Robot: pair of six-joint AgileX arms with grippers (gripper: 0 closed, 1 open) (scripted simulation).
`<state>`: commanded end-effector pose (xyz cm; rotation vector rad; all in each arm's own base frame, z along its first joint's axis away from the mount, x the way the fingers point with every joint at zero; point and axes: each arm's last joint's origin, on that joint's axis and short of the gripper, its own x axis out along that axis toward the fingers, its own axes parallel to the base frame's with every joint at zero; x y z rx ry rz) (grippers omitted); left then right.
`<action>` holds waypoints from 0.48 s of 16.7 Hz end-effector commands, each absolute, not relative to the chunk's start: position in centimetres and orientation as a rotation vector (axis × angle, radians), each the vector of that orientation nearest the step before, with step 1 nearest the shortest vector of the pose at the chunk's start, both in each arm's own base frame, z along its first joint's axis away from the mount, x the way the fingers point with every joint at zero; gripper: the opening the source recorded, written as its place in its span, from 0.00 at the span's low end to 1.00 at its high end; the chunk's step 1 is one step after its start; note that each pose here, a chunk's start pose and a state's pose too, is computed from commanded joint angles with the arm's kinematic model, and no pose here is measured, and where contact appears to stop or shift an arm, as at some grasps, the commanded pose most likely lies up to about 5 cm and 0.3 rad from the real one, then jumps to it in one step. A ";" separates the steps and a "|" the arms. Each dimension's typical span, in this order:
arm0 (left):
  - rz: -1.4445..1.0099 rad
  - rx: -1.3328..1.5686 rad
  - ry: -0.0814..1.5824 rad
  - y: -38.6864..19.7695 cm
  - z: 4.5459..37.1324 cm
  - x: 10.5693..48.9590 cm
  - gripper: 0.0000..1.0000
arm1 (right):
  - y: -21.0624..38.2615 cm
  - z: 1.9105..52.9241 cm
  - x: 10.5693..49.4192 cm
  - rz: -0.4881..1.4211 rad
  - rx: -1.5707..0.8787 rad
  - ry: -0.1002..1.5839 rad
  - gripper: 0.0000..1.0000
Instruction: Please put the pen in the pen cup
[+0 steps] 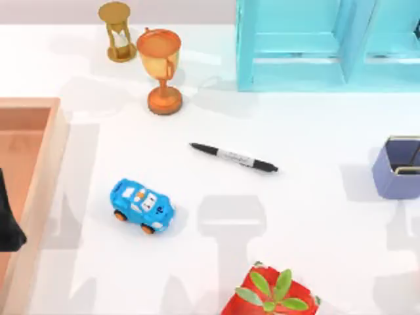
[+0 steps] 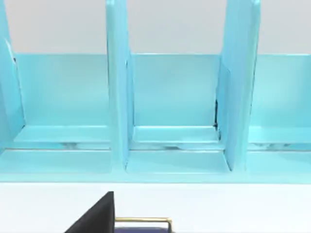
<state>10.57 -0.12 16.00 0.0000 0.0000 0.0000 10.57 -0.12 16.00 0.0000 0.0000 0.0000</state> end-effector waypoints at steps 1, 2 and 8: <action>0.000 0.000 0.000 -0.1 16.0 10.6 1.00 | -0.1 16.0 10.6 0.000 0.000 0.000 1.00; 0.000 0.000 0.000 -0.1 16.0 10.6 1.00 | -0.1 16.0 10.6 0.000 0.000 0.000 1.00; 0.000 0.000 0.000 -0.1 16.0 10.6 1.00 | 0.2 19.8 10.9 0.018 -0.072 0.153 1.00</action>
